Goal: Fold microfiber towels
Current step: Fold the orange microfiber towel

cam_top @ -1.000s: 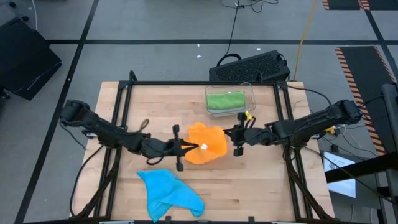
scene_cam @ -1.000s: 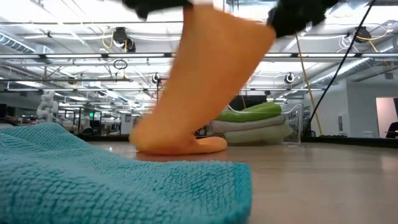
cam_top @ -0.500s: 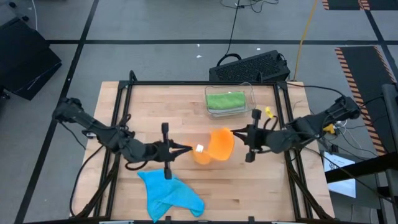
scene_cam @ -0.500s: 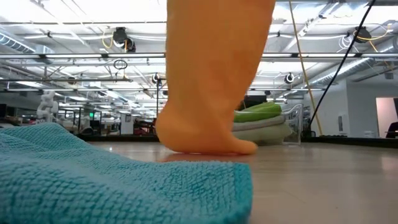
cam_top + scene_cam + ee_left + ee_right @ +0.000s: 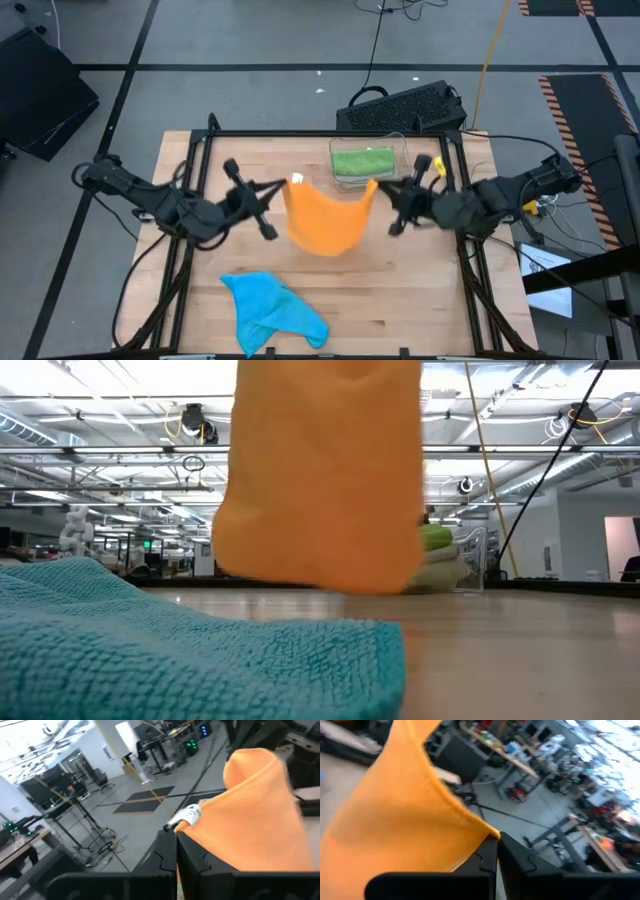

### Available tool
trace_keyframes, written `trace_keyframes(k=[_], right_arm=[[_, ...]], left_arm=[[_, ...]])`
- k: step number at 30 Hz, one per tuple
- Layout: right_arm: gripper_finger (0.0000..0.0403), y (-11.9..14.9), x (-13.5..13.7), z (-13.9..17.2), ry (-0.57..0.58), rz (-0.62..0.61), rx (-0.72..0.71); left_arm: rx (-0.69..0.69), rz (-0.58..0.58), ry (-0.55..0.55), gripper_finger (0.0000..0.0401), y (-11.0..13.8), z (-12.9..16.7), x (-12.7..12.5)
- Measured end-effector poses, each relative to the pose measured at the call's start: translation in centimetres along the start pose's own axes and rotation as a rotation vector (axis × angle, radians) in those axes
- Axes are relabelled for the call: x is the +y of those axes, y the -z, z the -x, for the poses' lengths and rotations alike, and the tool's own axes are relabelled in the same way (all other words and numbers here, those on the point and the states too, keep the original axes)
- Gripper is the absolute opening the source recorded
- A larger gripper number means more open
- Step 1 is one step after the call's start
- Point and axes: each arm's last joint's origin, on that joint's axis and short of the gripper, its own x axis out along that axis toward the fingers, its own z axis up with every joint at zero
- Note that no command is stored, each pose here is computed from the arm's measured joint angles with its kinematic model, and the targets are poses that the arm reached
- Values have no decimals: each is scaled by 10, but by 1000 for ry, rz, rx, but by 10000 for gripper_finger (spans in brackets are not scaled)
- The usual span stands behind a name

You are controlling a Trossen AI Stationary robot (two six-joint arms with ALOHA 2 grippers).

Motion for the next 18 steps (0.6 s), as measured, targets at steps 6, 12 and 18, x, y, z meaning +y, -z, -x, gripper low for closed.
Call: trace_keyframes(k=[6,12,18], right_arm=[[5,-1,-34,-14,57,-34,-51],[2,8,-37,-7,-80,-132,-33],[1,19,-3,3,-334,-194,90]], left_arm=[[-3,54,-47,1,-1,-10,38],[35,181,252,1,8,0,41],[214,270,552,1,31,10,-6]])
